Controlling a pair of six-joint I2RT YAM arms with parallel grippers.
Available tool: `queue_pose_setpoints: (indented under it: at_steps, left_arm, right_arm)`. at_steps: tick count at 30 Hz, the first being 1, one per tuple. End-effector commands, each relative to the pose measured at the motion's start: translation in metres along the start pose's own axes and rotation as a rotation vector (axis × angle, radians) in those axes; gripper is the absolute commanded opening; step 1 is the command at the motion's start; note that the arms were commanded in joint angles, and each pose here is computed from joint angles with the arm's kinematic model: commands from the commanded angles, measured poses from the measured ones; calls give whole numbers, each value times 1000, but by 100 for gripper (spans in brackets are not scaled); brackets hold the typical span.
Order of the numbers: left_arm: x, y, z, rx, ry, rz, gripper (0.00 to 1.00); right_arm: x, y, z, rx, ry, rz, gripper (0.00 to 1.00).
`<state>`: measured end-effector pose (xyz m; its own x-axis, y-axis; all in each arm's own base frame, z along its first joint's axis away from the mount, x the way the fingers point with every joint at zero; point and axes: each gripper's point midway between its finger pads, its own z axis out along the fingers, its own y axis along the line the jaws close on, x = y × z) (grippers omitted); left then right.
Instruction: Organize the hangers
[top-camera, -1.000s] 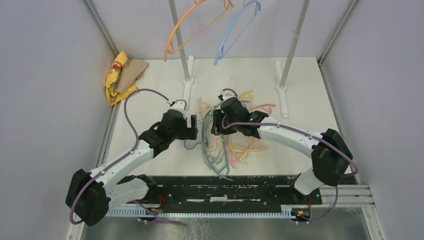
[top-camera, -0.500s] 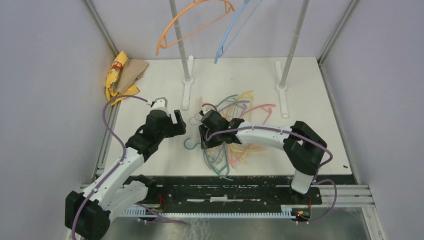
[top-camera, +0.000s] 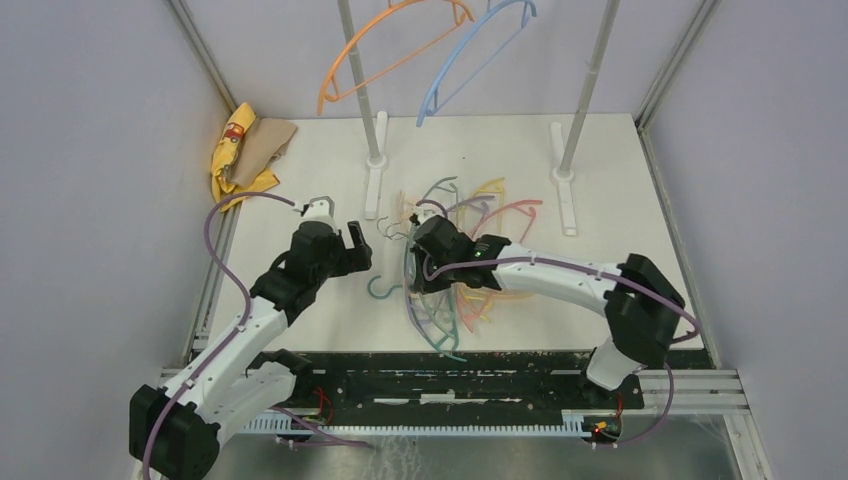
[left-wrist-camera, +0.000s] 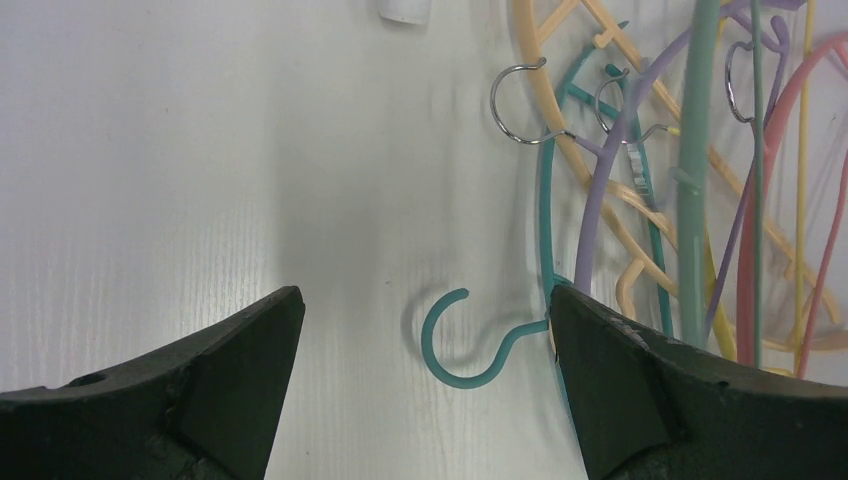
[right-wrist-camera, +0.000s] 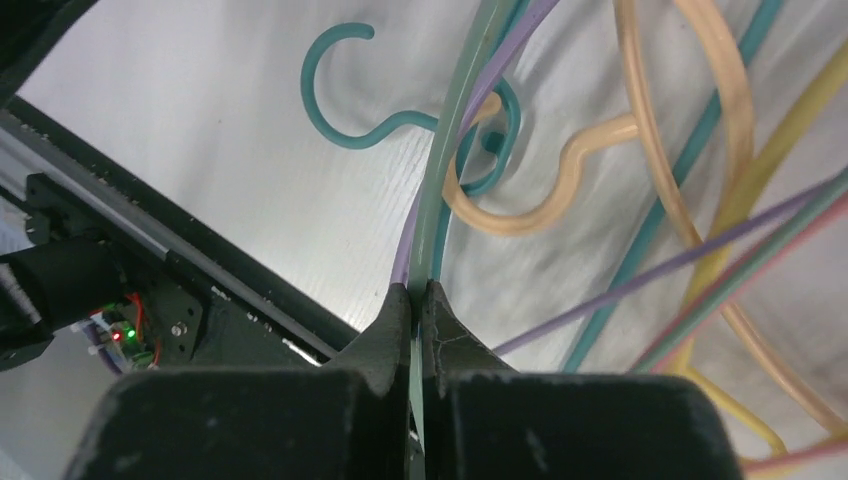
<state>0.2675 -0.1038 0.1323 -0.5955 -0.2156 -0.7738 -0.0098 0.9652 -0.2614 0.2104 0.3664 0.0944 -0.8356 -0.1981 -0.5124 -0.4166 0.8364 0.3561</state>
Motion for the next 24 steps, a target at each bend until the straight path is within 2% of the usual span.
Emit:
queue_pose_setpoints:
  at_steps: [1,8,16,24]
  left_arm:
    - [-16,-5,-7,20,-60,-62,100]
    - [-20,-4,-10,19,-75,-59,100]
    - [-24,-14,-10,59,-79,-60,100]
    - [-33,-17,-7,60,-96,-54,100]
  right_arm:
    - [-28,10,-53,-67,-155,0,1]
    - [-46,0,-134,-96,-347,89,1]
    - [-91,-47,-230,48,-650,177,1]
    - [-188,-37,-289,-157,-822,235,1]
